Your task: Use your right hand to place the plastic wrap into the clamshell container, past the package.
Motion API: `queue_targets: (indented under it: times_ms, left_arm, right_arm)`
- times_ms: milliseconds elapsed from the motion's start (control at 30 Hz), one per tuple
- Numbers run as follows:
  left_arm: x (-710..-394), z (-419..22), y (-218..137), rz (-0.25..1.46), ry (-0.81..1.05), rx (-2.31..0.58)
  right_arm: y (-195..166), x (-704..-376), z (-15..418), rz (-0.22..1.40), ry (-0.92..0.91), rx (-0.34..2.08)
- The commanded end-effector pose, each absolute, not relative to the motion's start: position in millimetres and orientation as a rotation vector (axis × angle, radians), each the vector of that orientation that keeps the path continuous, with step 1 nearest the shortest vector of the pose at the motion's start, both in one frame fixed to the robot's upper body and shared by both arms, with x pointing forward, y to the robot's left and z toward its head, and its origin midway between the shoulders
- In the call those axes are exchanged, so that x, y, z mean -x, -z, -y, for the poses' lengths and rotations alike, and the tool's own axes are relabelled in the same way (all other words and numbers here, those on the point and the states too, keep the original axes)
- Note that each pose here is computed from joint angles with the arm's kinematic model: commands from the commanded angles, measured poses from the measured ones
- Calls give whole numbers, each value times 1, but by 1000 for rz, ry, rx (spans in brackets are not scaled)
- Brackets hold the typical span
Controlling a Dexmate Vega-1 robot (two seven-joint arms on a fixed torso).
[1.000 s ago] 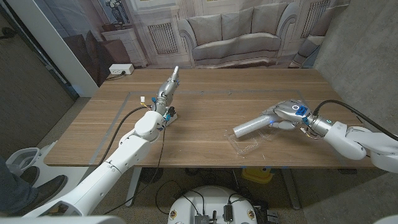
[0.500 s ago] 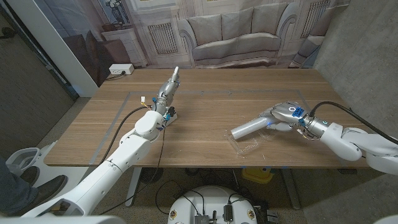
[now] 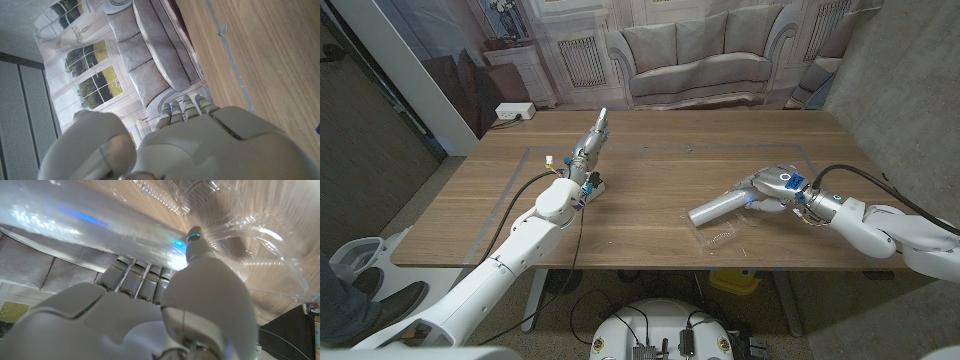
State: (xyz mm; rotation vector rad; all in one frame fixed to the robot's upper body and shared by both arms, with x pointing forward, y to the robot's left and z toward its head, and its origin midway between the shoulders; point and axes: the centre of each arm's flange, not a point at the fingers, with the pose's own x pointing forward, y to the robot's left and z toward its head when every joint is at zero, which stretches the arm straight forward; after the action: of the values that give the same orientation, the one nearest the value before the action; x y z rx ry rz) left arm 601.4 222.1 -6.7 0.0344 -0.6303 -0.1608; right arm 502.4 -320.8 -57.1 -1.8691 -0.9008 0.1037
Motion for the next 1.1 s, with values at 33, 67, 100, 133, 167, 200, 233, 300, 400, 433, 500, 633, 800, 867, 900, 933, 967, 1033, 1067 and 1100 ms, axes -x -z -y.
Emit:
queue_targets:
  times_ms: [33, 67, 100, 133, 167, 200, 233, 300, 400, 433, 500, 633, 800, 867, 900, 933, 967, 1033, 1067, 1100]
  left_arm:
    - [-603, -224, 8, 632, 166, -30]
    - [-603, -224, 8, 634, 166, -29]
    - [-603, -224, 8, 635, 166, -30]
    - [-603, -224, 7, 636, 166, -29]
    - [-604, -225, 7, 636, 165, -29]
    - [-604, -225, 7, 637, 165, -27]
    - [-604, -225, 7, 637, 166, -27]
    - [-605, -225, 7, 637, 166, -27]
    - [-607, -226, 8, 634, 168, -25]
    - [-608, -225, 8, 633, 168, -24]
    - [-609, -225, 9, 632, 171, -21]
    - [-611, -225, 10, 630, 172, -20]
    - [-612, -226, 10, 631, 169, -17]
    - [-612, -226, 9, 632, 168, -16]
    - [-612, -226, 9, 633, 167, -18]
    - [-612, -226, 8, 634, 167, -19]
    - [-612, -226, 8, 634, 166, -19]
    - [-612, -226, 7, 635, 166, -18]
    - [-612, -226, 7, 635, 166, -18]
    - [-612, -226, 7, 634, 167, -20]
  right_arm:
    - [57, -506, 317, 879, -103, 1887]
    - [57, -506, 317, 876, -101, 1890]
    - [56, -506, 317, 873, -99, 1891]
    - [56, -506, 317, 870, -98, 1892]
    - [56, -506, 316, 868, -96, 1893]
    - [56, -506, 316, 866, -97, 1894]
    - [56, -506, 316, 864, -95, 1896]
    - [56, -506, 316, 860, -92, 1898]
    - [55, -506, 315, 849, -91, 1904]
    - [55, -506, 315, 845, -91, 1906]
    - [54, -507, 315, 835, -92, 1914]
    - [54, -509, 315, 812, -96, 1921]
    - [58, -513, 314, 782, -106, 1926]
    - [59, -514, 314, 777, -111, 1928]
    - [59, -515, 314, 774, -111, 1929]
    - [60, -515, 314, 771, -111, 1930]
    - [60, -516, 314, 765, -110, 1932]
    - [60, -517, 314, 753, -109, 1936]
    - [60, -517, 314, 753, -109, 1937]
    - [60, -517, 314, 749, -107, 1938]
